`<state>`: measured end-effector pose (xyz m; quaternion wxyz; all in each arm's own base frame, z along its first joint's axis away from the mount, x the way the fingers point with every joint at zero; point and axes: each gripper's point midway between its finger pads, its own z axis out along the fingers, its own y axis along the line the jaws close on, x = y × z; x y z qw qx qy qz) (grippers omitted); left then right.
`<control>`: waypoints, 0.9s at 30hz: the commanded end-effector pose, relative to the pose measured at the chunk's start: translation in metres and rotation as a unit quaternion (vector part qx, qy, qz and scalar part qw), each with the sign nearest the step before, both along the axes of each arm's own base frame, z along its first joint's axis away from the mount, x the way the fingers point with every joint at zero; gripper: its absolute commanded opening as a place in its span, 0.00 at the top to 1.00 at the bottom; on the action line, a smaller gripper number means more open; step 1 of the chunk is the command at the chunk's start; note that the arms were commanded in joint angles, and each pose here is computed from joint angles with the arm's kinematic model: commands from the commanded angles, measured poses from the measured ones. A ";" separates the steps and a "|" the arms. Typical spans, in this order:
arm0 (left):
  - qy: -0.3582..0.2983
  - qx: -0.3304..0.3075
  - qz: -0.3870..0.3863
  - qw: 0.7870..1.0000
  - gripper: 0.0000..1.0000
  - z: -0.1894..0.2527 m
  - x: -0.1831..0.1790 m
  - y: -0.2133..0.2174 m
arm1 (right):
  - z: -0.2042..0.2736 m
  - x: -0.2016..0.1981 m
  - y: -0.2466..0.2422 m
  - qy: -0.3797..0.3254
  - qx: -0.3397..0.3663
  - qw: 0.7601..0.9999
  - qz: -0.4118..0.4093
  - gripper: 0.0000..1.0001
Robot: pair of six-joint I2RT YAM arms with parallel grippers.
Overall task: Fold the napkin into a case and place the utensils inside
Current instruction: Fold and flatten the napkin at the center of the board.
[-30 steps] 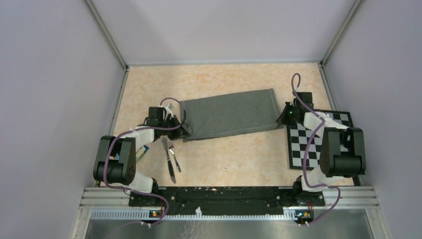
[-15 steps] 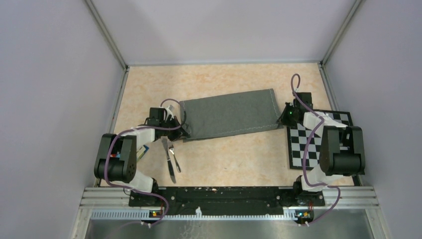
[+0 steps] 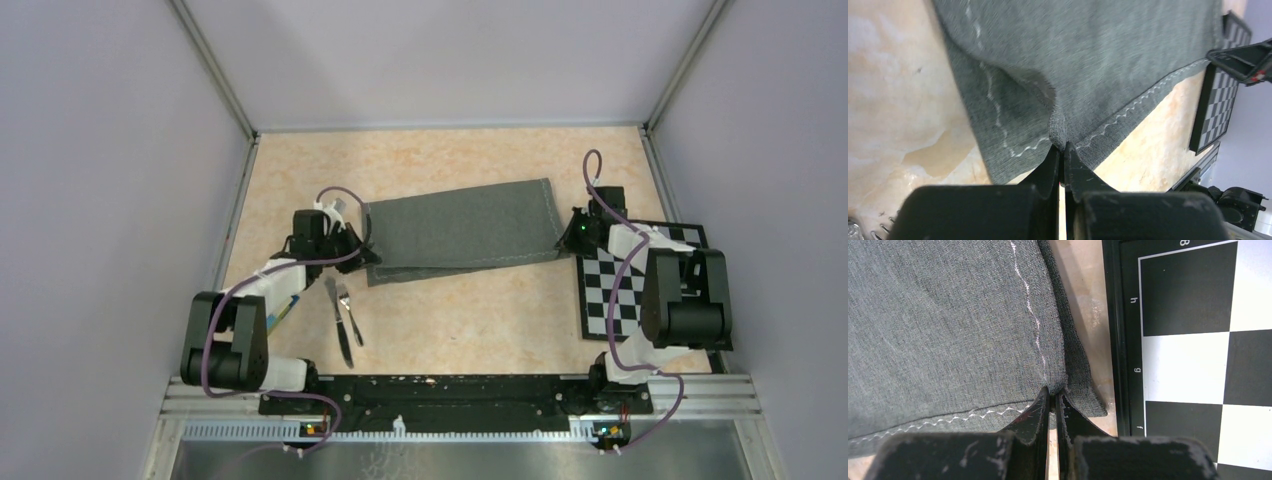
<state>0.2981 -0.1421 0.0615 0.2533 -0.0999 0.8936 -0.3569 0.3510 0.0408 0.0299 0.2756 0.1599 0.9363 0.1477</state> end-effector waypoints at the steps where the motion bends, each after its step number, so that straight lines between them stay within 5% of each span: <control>1: -0.119 0.007 0.001 0.993 1.00 0.047 0.028 -0.001 | 0.011 0.020 -0.005 -0.031 -0.012 0.999 -0.003 1.00; 8: -0.037 0.042 0.022 0.998 1.00 -0.019 -0.001 0.011 | 0.010 0.020 -0.002 -0.031 -0.005 0.999 0.001 1.00; 20: -0.011 0.058 0.055 0.997 1.00 -0.039 -0.008 0.021 | 0.009 0.022 -0.001 -0.031 0.000 1.000 0.001 1.00; 25: -0.009 0.052 0.058 0.997 0.85 -0.037 -0.012 0.020 | 0.011 0.024 0.000 -0.028 0.001 1.000 0.007 1.00; 27: -0.015 0.049 0.065 0.997 0.71 -0.026 -0.014 0.021 | 0.015 0.021 -0.004 -0.021 -0.011 1.000 -0.001 0.89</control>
